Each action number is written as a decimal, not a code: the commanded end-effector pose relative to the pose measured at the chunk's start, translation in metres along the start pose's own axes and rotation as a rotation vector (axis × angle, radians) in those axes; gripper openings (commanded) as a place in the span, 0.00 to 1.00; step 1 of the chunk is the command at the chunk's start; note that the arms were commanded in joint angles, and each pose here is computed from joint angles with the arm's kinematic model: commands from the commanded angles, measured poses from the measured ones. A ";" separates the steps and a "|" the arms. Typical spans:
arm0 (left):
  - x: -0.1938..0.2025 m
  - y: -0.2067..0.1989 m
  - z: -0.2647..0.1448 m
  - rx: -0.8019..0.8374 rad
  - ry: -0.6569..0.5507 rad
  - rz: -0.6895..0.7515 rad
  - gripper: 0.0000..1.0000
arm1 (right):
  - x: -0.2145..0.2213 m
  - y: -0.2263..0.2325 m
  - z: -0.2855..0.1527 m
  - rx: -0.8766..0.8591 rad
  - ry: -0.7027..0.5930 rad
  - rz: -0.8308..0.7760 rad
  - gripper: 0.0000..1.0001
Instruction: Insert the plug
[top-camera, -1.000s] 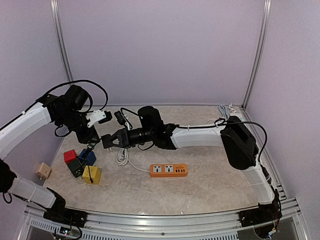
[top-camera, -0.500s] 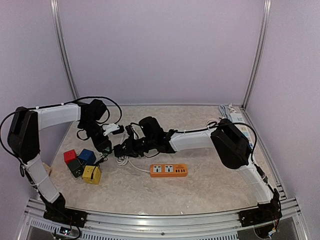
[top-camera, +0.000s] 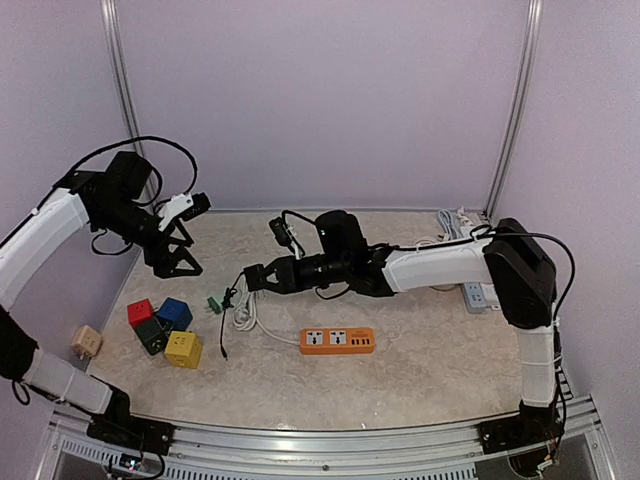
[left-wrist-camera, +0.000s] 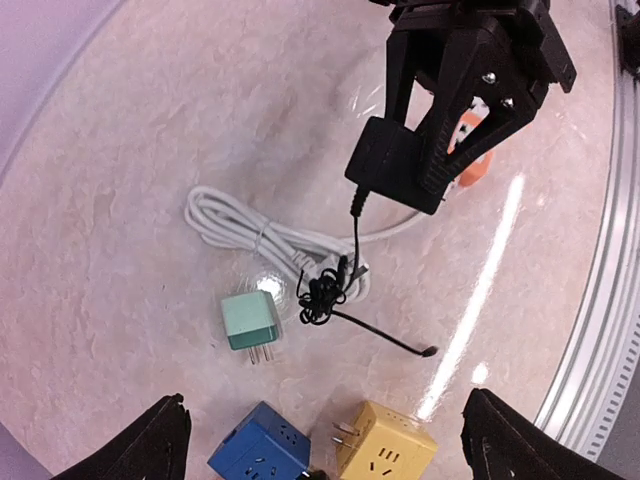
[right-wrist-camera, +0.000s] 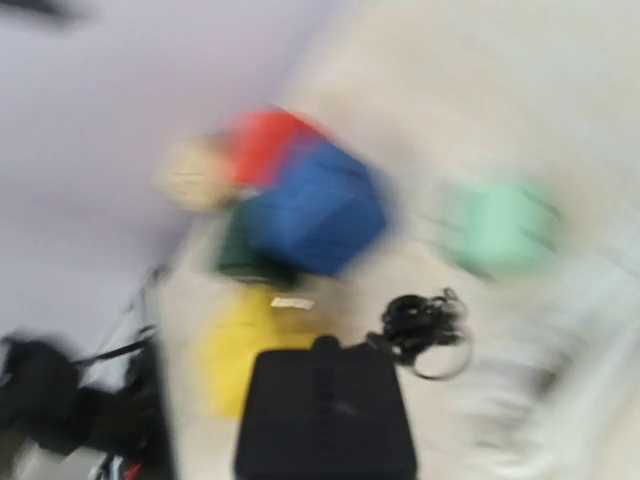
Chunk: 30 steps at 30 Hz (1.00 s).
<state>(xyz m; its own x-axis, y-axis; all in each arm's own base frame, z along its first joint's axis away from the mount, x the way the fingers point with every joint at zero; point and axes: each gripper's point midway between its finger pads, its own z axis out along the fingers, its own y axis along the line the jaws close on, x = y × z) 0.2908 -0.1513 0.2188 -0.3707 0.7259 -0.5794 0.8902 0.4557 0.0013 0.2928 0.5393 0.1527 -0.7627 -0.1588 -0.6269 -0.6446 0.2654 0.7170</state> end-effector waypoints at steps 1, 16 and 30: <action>-0.027 -0.047 -0.044 0.091 -0.190 0.049 0.93 | -0.050 0.144 -0.064 -0.252 -0.280 -0.536 0.00; -0.083 -0.118 -0.106 0.184 -0.376 0.175 0.96 | -0.070 0.232 -0.106 -0.372 -0.450 -0.768 0.00; -0.093 -0.104 -0.074 0.134 -0.364 0.171 0.95 | -0.066 0.251 -0.117 -0.395 -0.456 -0.811 0.00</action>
<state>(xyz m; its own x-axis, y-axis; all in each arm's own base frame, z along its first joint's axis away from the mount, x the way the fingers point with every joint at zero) 0.2098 -0.2164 0.3433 -0.1033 0.5456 -0.8317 0.9602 0.2728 0.0597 0.1876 0.5143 0.3760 -0.0867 0.1880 -0.9783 -0.9931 -0.0945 0.0699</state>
